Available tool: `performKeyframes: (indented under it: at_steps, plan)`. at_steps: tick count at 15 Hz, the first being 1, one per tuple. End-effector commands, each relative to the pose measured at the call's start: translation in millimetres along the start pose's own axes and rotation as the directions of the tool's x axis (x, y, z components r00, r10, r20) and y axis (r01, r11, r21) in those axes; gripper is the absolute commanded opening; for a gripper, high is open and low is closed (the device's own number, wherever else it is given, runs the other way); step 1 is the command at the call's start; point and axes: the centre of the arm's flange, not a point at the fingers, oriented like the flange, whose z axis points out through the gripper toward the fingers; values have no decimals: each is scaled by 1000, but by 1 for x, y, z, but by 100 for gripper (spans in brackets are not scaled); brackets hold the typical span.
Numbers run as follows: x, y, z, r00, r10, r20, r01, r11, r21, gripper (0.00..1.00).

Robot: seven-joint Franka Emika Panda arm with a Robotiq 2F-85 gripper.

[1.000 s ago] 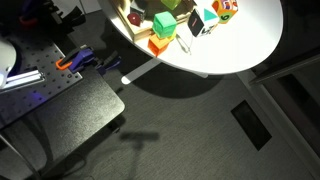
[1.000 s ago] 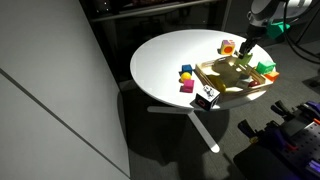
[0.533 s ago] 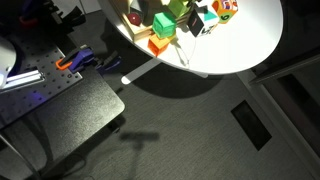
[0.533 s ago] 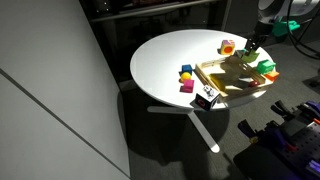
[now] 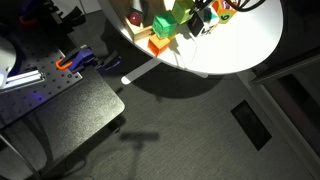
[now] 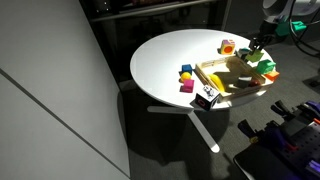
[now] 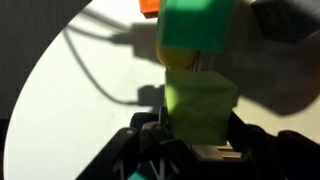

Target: Remove the yellow block from the box and put it on the table

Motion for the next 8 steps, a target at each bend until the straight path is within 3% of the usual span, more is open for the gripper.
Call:
performKeyframes:
  at_steps: [1,3,6,8]
  plan:
    - [3,6,4,999,44,-8,-44,999,3,79]
    - [2,5,6,999,41,-2,-41,999,3,80]
    - [1,-1,6,1000,25,4,-25,1000,7,100]
    - [1,-6,5,1000,7,7,-7,1000,17,100]
